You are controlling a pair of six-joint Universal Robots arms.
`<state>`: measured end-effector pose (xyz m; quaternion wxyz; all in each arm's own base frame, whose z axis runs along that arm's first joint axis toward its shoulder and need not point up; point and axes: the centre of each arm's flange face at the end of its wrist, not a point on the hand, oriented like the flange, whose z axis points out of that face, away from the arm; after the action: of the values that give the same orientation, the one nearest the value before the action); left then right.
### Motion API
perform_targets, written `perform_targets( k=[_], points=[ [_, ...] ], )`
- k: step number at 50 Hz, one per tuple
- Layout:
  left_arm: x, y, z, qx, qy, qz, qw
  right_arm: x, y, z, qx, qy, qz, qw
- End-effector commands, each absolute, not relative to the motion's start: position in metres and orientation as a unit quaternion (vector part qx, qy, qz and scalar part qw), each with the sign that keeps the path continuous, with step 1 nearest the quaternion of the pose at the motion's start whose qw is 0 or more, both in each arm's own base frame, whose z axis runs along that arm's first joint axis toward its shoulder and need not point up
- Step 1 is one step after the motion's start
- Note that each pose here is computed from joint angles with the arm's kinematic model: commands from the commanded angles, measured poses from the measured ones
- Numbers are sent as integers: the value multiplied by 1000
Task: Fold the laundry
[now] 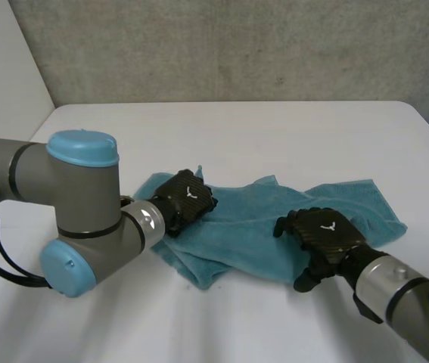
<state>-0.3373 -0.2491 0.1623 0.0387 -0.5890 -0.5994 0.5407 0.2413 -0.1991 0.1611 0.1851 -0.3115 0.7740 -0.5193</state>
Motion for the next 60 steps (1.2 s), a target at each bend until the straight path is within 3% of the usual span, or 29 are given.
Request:
perform_targets(
  k=[1,8,10,13,15,16,18,23,29,31,32,34,35,37,42,46,54,60],
  points=[
    [-335,-247,169,-555,-627,543,65,253,-219,134,-338,769,-531,110],
    [-335,-263,175,-519,-638,566,54,256,-252,134,-360,751,-552,35],
    [-339,-281,191,-489,-622,610,26,266,-277,161,-361,714,-599,15],
    [-339,-293,205,-468,-611,639,10,271,-291,184,-356,688,-632,11],
    [-333,-319,246,-399,-582,708,-24,279,-310,262,-324,611,-723,6],
    [-333,-319,246,-399,-582,708,-25,279,-310,263,-323,610,-723,6],
    [-322,-327,306,-308,-541,782,-35,281,-311,343,-286,530,-798,9],
    [-310,-315,357,-223,-496,839,-9,285,-309,387,-278,477,-833,34],
    [-300,-296,349,-224,-515,828,1,289,-301,377,-322,494,-805,64],
    [-297,-282,317,-246,-555,794,4,286,-298,350,-357,546,-753,83],
    [-297,-282,317,-246,-556,794,4,286,-298,350,-357,546,-753,83],
    [-292,-265,276,-277,-605,747,4,275,-302,308,-380,618,-681,99],
    [-292,-265,276,-277,-605,746,4,275,-302,308,-380,618,-681,99],
    [-291,-254,258,-290,-627,723,10,271,-307,261,-396,680,-607,110],
    [-289,-228,209,-312,-693,649,39,269,-307,214,-417,731,-529,110],
    [-289,-229,179,-319,-730,603,41,271,-306,202,-422,740,-510,118],
    [-288,-242,190,-317,-723,612,48,271,-310,196,-390,749,-518,135],
    [-285,-247,199,-332,-709,617,83,273,-306,224,-358,735,-552,160]
  ],
)
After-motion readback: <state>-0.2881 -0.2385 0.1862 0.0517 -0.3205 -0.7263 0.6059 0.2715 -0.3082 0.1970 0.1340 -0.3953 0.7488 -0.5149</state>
